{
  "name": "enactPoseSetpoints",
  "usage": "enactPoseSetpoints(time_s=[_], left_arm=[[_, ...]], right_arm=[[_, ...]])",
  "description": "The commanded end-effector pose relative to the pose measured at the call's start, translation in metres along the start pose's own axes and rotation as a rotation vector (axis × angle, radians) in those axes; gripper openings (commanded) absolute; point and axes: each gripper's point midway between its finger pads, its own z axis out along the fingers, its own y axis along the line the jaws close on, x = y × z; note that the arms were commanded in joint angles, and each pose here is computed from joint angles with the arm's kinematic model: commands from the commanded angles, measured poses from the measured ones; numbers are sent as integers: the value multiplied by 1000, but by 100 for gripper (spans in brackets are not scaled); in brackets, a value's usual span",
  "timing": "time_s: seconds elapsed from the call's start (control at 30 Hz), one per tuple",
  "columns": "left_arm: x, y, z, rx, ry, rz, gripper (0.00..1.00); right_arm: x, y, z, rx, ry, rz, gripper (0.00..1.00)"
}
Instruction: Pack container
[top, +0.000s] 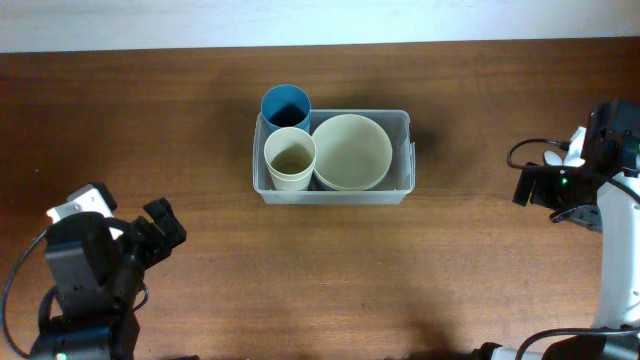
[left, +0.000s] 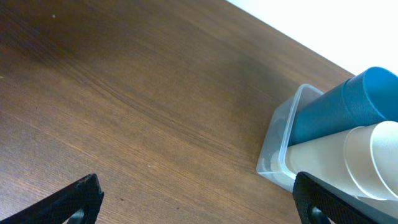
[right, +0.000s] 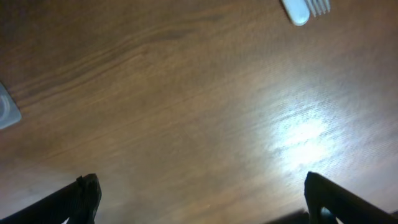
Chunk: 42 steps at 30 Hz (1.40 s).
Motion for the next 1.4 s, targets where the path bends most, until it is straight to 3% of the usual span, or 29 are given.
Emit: enactPoseSetpoints(time_s=[0.0, 0.27, 0.47, 0.7, 1.0, 1.37], left_arm=[[2, 1, 4, -2, 10, -15, 100], [2, 1, 4, -3, 12, -15, 100], [2, 1, 4, -3, 12, -15, 100], [2, 1, 4, -3, 12, -15, 99], [2, 1, 4, -3, 12, -15, 100], [2, 1, 4, -3, 12, -15, 100]], right_arm=[[-6, -8, -2, 50, -31, -125, 99], [-41, -9, -6, 73, -173, -129, 99], [-78, 4, -3, 35, -295, -281, 99], [-85, -14, 54, 59, -150, -404, 99], [-90, -72, 114, -11, 19, -282, 99], [-97, -58, 147, -84, 18, -366, 99]])
